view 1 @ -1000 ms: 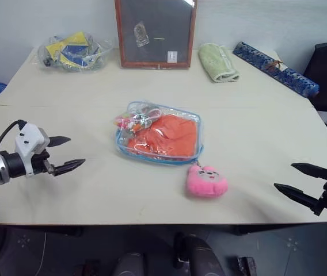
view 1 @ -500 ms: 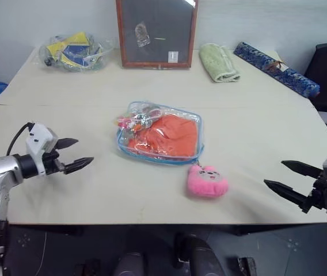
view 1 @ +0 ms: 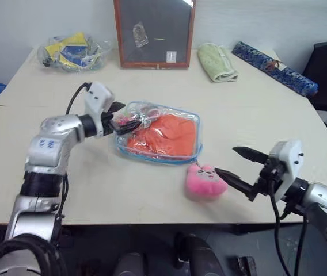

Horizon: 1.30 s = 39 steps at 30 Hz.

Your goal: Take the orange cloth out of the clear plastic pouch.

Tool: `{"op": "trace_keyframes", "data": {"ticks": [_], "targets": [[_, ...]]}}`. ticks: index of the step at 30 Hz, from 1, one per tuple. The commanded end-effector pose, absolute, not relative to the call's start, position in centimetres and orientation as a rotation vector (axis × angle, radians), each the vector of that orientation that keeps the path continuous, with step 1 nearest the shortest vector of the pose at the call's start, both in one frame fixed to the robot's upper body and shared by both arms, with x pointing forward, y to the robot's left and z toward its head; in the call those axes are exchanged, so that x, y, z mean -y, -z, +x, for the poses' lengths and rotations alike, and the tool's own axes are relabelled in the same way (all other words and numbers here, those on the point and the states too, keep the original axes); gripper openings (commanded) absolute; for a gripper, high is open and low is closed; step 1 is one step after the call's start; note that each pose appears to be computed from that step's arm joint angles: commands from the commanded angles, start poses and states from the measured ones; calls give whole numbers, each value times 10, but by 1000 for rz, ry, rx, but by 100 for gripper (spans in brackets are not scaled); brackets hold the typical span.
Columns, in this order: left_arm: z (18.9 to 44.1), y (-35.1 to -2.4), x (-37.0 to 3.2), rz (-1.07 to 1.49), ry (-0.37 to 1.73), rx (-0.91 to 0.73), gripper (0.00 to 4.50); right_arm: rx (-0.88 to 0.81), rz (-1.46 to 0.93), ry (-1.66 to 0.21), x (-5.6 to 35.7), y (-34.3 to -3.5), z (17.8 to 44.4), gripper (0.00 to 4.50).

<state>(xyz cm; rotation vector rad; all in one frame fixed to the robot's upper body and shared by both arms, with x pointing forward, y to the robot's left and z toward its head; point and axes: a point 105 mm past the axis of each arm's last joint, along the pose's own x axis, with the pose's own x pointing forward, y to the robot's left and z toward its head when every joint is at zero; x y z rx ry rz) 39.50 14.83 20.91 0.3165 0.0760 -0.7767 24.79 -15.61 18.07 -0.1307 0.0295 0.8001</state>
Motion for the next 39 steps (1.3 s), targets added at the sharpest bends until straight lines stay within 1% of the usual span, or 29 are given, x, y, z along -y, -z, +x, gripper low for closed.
{"op": "trace_keyframes", "data": {"ticks": [1, 4, 7, 8, 10, 13, 14, 17, 20, 22, 25, 27, 29, 32, 38, 39], "targets": [[415, -206, -141, 411, 718, -85, 447, 22, -145, -796, 147, -190, 250, 450], [425, -193, -133, 430, 724, -137, 447, 35, -139, -806, 140, -192, 252, 450], [433, -180, -135, 438, 678, -199, 447, 44, -142, -824, 134, -193, 251, 450], [436, -179, -136, 427, 664, -201, 429, 45, -142, -824, 133, -193, 252, 450], [437, -181, -134, 387, 674, -192, 385, 46, -144, -823, 132, -192, 253, 450], [435, -185, -129, 377, 705, -167, 290, 47, -147, -825, 131, -193, 253, 450], [434, -186, -129, 383, 703, -161, 265, 47, -147, -825, 131, -193, 253, 450], [435, -188, -134, 401, 683, -143, 170, 45, -148, -826, 131, -192, 255, 450], [434, -198, -149, 370, 621, -133, 88, 34, -161, -847, 128, -189, 255, 450], [433, -209, -175, 302, 525, -112, 88, 35, -167, -870, 124, -189, 254, 450], [425, -212, -226, 280, 357, -125, 88, 37, -171, -903, 120, -190, 254, 450], [412, -202, -276, 309, 206, -173, 88, 27, -179, -953, 116, -190, 251, 450], [399, -193, -317, 326, 79, -216, 88, 18, -185, -1005, 111, -190, 246, 450], [378, -182, -359, 334, -65, -261, 88, 12, -181, -1065, 106, -192, 240, 450], [344, -158, -394, 361, -181, -337, 88, -3, -185, -1097, 105, -191, 242, 450], [341, -156, -398, 365, -195, -344, 109, -4, -184, -1100, 105, -190, 244, 450]]}}
